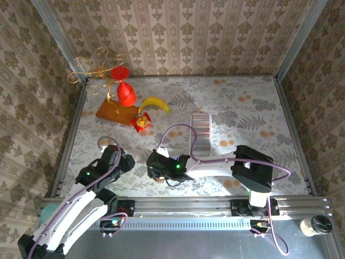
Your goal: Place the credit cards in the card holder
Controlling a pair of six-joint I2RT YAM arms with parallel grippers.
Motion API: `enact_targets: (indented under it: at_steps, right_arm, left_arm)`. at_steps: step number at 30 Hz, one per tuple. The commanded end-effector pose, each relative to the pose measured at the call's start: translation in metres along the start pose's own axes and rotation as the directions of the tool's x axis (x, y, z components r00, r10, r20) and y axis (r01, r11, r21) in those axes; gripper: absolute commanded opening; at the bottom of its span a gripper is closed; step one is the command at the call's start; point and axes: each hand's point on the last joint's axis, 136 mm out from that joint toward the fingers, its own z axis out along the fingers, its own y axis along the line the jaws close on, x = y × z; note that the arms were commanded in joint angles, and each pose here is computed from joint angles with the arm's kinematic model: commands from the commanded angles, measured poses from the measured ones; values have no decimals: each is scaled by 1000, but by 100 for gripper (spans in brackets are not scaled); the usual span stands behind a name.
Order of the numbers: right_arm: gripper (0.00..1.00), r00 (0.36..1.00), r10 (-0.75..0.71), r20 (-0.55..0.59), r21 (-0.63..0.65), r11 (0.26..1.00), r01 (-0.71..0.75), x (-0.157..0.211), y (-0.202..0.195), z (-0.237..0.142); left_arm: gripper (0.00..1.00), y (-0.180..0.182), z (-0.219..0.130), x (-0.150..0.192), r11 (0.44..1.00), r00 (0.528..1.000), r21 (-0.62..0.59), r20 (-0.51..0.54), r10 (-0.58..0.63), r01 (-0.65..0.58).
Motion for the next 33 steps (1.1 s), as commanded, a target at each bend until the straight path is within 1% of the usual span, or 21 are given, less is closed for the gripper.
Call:
enact_targets:
  at_steps: [1,6,8,10,13,16,17,19,20,22,23,24,25,26,27,29,31,33]
  right_arm:
    - [35,1000,-28,9,-114,993,29,-5,32,0]
    - [39,993,-79,84,-285,953,100,-22,70,-27]
    - [40,987,-105,120,-302,943,137,-29,70,-38]
    - [40,983,-121,141,-294,943,158,-38,60,-47]
    - [42,971,-157,180,-304,930,207,-54,40,-66]
    - [44,942,-233,242,-272,915,297,-74,11,-91]
    - [45,919,-287,270,-244,903,354,-80,0,-101]
    - [48,842,-436,317,-160,851,501,-86,-22,-122]
    - [50,779,-536,326,-107,798,594,-85,-34,-129]
    - [53,588,-748,308,-21,612,790,-73,-51,-142]
    - [53,468,-840,275,35,495,868,-66,-64,-145]
    - [54,366,-901,234,72,391,917,-60,-77,-149]
    - [56,285,-938,195,98,308,946,-59,-89,-153]
    - [57,248,-955,160,106,266,958,-59,-101,-155]
    - [58,226,-966,129,112,240,964,-61,-114,-157]
    - [59,196,-978,76,105,203,973,-63,-136,-158]
    - [67,175,-984,23,125,176,976,-70,-154,-155]
    - [69,143,-989,-29,133,138,981,-74,-167,-148]
  left_arm:
    - [49,11,-18,-18,997,997,-72,65,34,-29]
    - [55,11,-34,-36,996,992,-86,126,25,-14]
    - [57,11,-37,-39,997,990,-81,139,18,-7]
    - [59,7,-38,-40,998,990,-59,140,11,-2]
    - [62,-6,-33,-35,1000,994,12,108,7,-8]
    - [63,-30,-20,-22,990,999,143,33,5,-10]
    - [63,-39,-14,-16,982,1000,189,0,5,-5]
    - [64,-53,-3,-5,969,998,247,-58,11,4]
    - [66,-57,4,1,967,996,255,-84,23,-1]
    - [67,-66,14,13,966,990,254,-115,78,-47]
    - [68,-69,19,18,970,985,231,-128,112,-80]
    - [68,-72,24,23,971,980,212,-136,146,-115]
    - [69,-77,28,29,968,973,202,-149,178,-147]
    - [69,-80,32,34,967,967,194,-163,195,-162]
    - [69,-83,37,40,967,962,187,-176,209,-176]
    - [70,-87,46,49,965,954,178,-198,225,-191]
    - [70,-85,56,59,967,946,157,-223,234,-202]
    - [70,-80,62,65,970,942,129,-241,234,-208]
